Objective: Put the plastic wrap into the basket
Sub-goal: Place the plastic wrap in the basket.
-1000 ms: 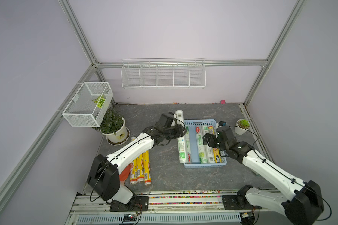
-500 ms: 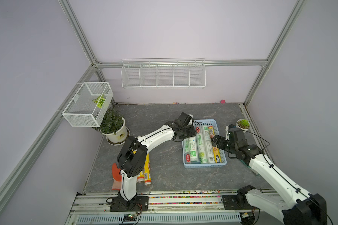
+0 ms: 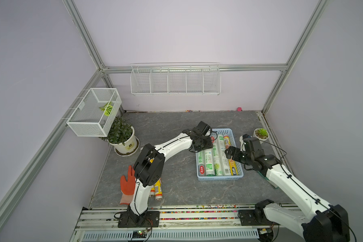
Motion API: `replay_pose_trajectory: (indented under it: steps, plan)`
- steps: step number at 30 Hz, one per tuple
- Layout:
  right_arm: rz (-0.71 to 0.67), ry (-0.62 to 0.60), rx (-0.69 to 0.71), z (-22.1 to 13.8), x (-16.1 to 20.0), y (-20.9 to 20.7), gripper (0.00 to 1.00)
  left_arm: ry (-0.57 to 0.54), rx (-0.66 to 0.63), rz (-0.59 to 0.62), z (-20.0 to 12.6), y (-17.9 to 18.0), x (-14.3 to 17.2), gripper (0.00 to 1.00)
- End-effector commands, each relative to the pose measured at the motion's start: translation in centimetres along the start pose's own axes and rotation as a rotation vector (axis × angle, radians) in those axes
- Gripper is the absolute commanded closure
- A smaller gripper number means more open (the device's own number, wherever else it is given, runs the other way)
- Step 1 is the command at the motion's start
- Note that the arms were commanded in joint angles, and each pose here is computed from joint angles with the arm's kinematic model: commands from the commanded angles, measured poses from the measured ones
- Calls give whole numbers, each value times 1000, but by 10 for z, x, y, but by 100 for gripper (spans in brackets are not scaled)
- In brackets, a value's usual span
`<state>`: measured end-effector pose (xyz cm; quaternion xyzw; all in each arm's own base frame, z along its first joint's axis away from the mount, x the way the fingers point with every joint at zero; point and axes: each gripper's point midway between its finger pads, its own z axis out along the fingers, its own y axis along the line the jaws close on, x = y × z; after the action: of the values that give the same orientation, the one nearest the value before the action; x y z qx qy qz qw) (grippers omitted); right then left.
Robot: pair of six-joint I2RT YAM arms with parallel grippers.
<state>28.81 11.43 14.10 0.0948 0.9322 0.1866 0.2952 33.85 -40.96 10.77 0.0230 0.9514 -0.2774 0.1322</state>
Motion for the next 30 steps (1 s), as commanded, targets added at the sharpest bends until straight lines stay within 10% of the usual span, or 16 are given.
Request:
replay_pose_trajectory:
  steps: [1, 30]
  plan:
    - [-21, 53, -48, 6, 8, 6, 3, 15, 15, 5, 1, -10, -1, 90]
    - [-10, 87, -88, 13, 13, 13, 3, 85, -148, 38, 34, 8, 12, 52]
